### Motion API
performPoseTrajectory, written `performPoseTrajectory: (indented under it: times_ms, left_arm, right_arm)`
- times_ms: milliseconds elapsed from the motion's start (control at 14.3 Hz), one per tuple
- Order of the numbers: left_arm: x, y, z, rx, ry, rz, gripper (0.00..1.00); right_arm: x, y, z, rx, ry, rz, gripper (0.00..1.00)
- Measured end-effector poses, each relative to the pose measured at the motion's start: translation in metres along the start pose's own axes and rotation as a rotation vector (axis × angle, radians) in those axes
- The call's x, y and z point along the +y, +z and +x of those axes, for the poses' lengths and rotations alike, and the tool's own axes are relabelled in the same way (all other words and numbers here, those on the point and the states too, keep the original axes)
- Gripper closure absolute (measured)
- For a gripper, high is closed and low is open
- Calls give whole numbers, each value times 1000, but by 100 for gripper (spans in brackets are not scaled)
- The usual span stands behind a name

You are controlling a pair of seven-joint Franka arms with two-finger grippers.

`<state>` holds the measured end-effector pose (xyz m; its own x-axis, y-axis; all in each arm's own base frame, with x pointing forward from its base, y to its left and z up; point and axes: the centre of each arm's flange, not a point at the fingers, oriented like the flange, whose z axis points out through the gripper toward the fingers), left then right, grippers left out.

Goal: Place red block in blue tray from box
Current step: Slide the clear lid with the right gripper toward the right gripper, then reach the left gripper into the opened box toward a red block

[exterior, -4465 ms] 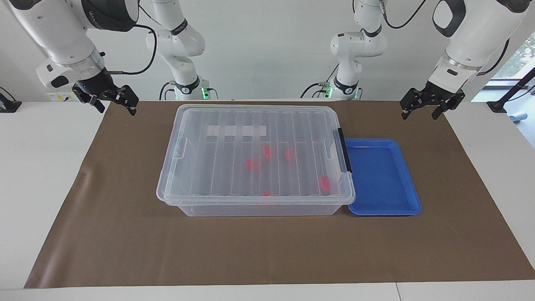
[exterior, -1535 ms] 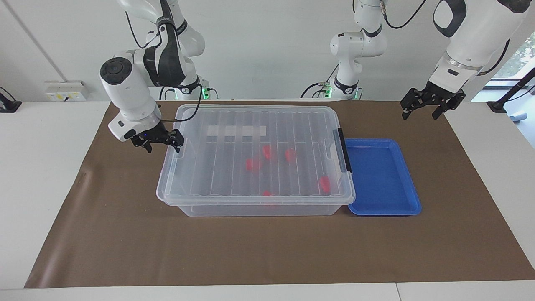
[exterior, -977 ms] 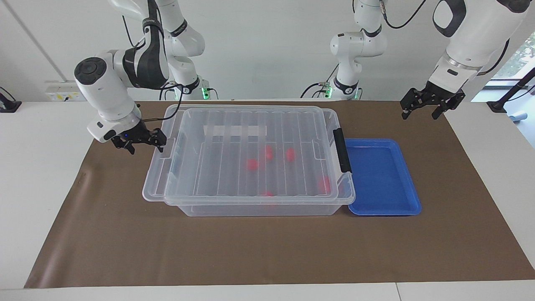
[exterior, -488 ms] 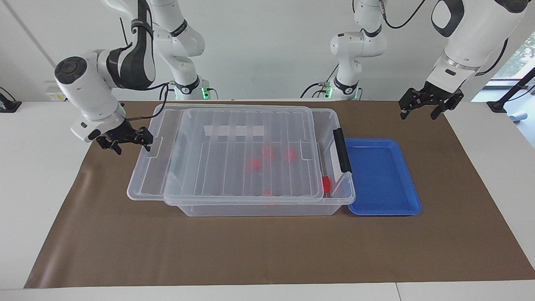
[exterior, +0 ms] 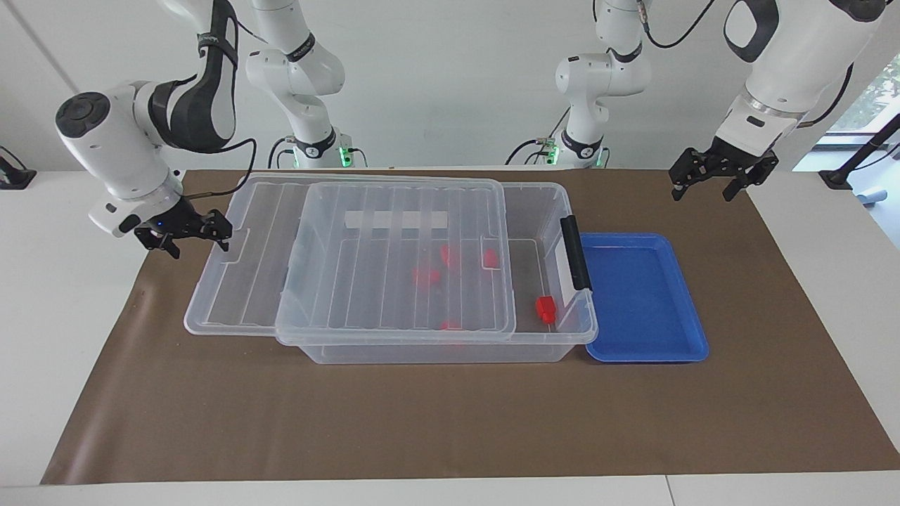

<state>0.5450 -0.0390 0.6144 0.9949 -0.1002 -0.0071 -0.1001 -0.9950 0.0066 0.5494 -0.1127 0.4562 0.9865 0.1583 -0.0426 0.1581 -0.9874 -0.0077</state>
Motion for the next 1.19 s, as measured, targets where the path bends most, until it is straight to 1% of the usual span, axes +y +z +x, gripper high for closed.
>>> performPoseTrajectory:
  times_ms: [558,837,1047,1186]
  left_arm:
    - [13,0,0,-1,24,1,0]
    - [17,0,0,-1,30,1,0]
    - [33,0,0,0,51,2,0]
    - [55,0,0,5,48,3,0]
  right_arm:
    - [33,0,-14,2,-36,0,0]
    - [41,0,-17,2,-30,0,0]
    - [52,0,-22,3,-45,0,0]
    - [58,0,-25,3,-42,0,0]
